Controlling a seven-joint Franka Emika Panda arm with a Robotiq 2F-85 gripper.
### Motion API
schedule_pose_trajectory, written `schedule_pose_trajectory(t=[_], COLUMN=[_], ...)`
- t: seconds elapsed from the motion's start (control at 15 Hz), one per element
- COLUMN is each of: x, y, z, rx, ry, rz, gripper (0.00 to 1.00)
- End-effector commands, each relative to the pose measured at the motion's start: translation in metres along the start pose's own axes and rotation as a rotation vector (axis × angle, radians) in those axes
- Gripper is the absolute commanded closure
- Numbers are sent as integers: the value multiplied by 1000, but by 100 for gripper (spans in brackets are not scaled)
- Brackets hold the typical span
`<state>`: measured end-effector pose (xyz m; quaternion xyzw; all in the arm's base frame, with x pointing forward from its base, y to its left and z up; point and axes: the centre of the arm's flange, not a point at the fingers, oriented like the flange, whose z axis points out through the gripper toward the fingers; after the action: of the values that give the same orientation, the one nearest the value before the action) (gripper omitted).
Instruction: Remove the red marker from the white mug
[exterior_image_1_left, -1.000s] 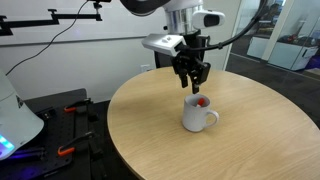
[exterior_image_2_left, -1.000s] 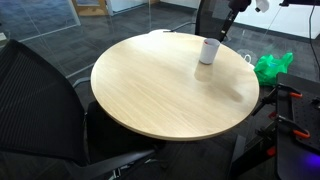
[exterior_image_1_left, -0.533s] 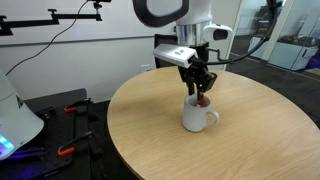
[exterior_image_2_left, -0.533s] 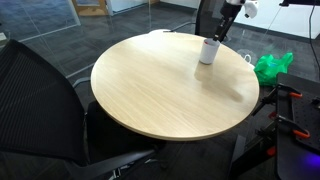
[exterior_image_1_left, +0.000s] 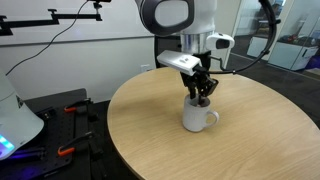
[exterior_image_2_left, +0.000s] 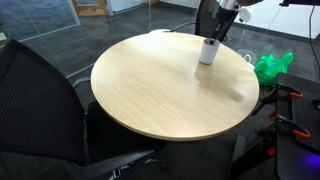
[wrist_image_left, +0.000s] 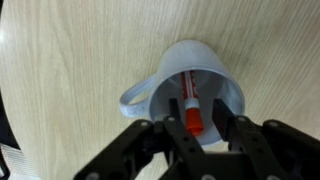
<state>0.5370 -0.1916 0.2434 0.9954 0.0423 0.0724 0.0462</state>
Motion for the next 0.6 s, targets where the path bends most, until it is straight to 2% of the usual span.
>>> schedule_pose_trajectory(t=[0.0, 0.53], x=[9, 19], y=[5, 4], z=[8, 27], rx=[3, 15], ry=[7, 9], rz=[0, -8], gripper=[57, 63])
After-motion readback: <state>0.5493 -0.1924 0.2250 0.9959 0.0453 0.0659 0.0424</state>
